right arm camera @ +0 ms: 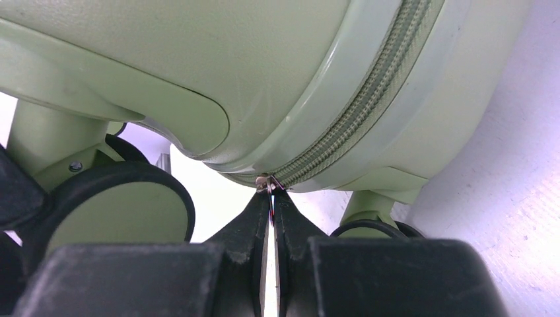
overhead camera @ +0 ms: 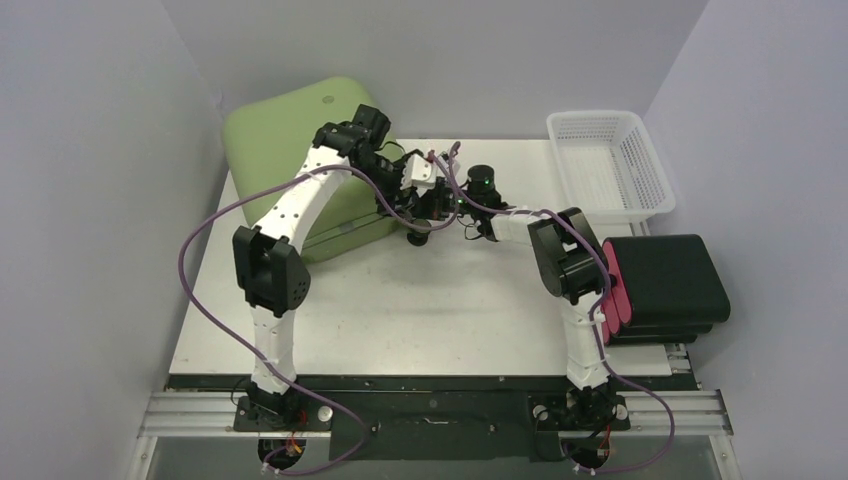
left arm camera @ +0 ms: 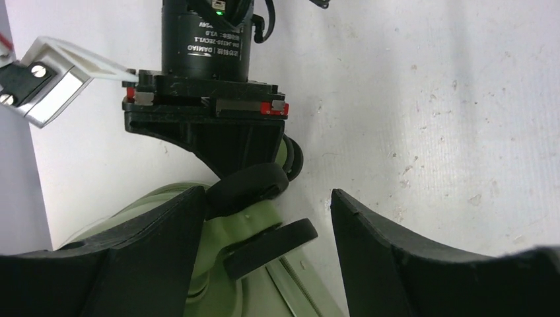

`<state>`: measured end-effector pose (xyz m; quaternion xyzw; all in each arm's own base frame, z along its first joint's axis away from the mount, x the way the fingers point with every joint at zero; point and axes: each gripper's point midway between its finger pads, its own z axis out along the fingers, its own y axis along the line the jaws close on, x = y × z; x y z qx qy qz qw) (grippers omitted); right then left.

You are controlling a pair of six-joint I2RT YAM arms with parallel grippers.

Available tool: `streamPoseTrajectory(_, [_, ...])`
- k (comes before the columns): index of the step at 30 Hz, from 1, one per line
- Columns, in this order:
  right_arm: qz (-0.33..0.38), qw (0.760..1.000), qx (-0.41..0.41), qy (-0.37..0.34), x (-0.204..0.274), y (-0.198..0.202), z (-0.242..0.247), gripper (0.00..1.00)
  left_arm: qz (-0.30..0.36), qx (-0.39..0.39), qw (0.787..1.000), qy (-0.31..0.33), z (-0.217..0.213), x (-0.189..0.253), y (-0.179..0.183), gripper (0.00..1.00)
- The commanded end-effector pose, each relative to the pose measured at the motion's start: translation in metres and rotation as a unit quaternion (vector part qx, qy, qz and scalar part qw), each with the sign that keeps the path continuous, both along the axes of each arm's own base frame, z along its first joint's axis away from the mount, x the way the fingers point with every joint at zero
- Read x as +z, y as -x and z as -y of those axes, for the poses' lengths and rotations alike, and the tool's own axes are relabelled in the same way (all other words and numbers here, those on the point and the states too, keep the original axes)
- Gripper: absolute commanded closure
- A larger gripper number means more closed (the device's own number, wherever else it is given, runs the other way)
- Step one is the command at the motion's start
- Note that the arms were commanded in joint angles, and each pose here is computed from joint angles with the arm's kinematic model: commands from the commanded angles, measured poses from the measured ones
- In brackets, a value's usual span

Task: Open, take out, and arrange the luggage
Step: Unzip the luggage at the center of the board.

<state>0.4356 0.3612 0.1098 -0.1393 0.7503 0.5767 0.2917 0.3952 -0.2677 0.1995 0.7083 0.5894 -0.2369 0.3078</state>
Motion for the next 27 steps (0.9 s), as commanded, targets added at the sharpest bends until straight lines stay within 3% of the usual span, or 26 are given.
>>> streamPoseTrajectory(1, [0.063,0.986,-0.139,0.06,-0.005,-0.066,0.028,1.0,-0.117,-0.011,0.987,-0.107,-0.039,-0.032,0.066,0.37])
streamPoseTrajectory(10, [0.07,0.981,-0.153,0.096,-0.007,-0.076,0.044,1.0,-0.139,-0.008,0.976,-0.168,-0.065,-0.034,0.09,0.47])
streamPoseTrajectory(17, [0.077,0.979,-0.152,0.115,-0.007,-0.084,0.048,1.0,-0.12,0.015,0.98,-0.158,-0.068,-0.024,0.089,0.51])
streamPoseTrajectory(21, [0.073,0.981,-0.152,0.097,-0.003,-0.08,0.046,1.0,-0.064,0.055,0.993,-0.082,-0.051,0.021,0.064,0.35])
streamPoseTrajectory(24, [0.064,0.983,-0.15,0.085,-0.004,-0.077,0.045,1.0,0.036,0.072,0.997,-0.014,-0.035,0.072,0.04,0.19])
streamPoseTrajectory(27, [0.059,0.985,-0.144,0.079,-0.006,-0.075,0.043,1.0,0.132,0.047,0.99,0.017,-0.029,0.113,0.042,0.01])
